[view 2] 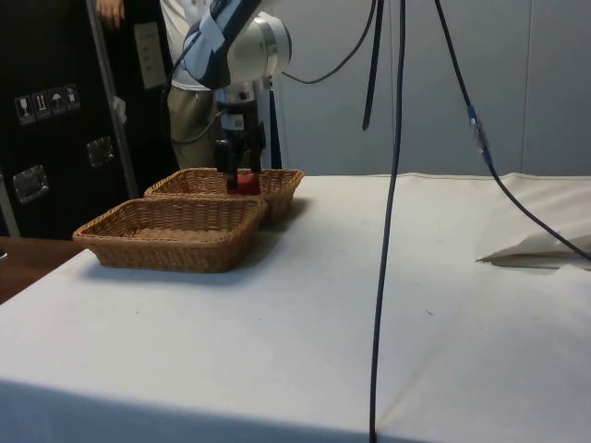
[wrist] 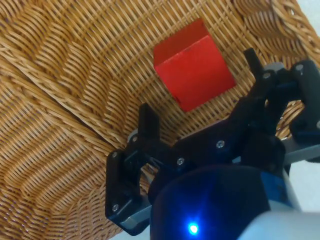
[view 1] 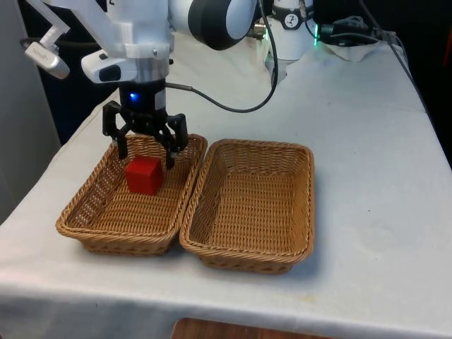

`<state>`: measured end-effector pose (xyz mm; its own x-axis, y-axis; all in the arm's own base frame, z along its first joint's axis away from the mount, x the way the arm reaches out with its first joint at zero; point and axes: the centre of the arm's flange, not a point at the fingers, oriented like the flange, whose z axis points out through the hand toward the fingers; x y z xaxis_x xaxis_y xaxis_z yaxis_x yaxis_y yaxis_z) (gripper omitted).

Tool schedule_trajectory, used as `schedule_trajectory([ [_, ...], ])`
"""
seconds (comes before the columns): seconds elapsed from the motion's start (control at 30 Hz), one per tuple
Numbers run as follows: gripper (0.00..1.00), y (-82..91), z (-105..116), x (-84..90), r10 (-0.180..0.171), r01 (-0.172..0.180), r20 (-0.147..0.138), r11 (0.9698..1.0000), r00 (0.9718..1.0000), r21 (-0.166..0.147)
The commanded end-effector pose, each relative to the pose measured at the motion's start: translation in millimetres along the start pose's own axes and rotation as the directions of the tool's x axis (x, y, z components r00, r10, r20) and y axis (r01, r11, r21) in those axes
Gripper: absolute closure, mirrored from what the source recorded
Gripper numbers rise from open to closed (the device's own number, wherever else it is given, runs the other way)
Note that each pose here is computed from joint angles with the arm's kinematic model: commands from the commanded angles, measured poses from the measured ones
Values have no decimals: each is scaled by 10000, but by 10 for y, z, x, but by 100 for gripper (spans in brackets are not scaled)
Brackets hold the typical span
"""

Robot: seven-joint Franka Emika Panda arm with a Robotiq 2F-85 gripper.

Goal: Pick up the red cube and place it into the right basket.

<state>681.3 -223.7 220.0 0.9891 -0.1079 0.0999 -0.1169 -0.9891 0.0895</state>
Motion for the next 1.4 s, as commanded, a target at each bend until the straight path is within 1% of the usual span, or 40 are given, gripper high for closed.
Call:
schedule_trajectory([
  [0.0,0,3,6,12,-12,12,-24,10000,10000,19],
  [0.17,0,14,-22,9,-4,4,-18,10000,10000,20],
  [0.27,0,14,-145,24,1,-1,-70,10000,10000,25],
  [0.3,0,-13,-218,29,-4,5,-83,10000,10000,58],
  [0.37,0,-39,-275,28,-14,15,-78,9999,10000,106],
  [0.4,0,-25,-258,40,-28,29,-91,9999,10000,154],
  [0.53,0,-95,-401,18,-42,44,-95,9999,9999,154],
  [0.6,0,-191,-498,21,-122,123,-70,9998,9999,147],
  [0.63,0,-219,-523,24,-142,142,-59,9998,9999,130],
  [0.67,0,-182,-479,32,-147,149,-110,9997,9998,216],
  [0.7,0,-242,-556,25,-143,144,-41,9998,9999,118],
  [0.73,0,-287,-602,27,-184,184,1,9998,9998,102],
  [0.77,0,-287,-602,27,-184,184,1,9998,9998,102],
  [0.8,0,-334,-659,31,-223,223,25,9997,9997,83],
  [0.9,0,-411,-730,39,-308,308,57,9995,9995,82],
  [0.93,0,-387,-694,52,-308,307,28,9994,9995,149],
  [0.97,0,-430,-762,40,-344,343,64,9994,9994,69],
  [1.0,0,-473,-813,43,-404,403,103,9992,9991,51],
  [1.07,0,-492,-839,43,-430,430,132,9991,9990,46],
  [1.1,0,-540,-899,45,-504,503,163,9987,9986,44],
  [1.2,0,-581,-988,41,-580,579,189,9983,9981,35],
  [1.23,0,-576,-956,61,-588,586,179,9982,9981,101],
  [1.27,0,-595,-1016,36,-611,610,193,9981,9979,43],
  [1.37,0,-646,-1120,11,-738,736,216,9972,9970,97],
])
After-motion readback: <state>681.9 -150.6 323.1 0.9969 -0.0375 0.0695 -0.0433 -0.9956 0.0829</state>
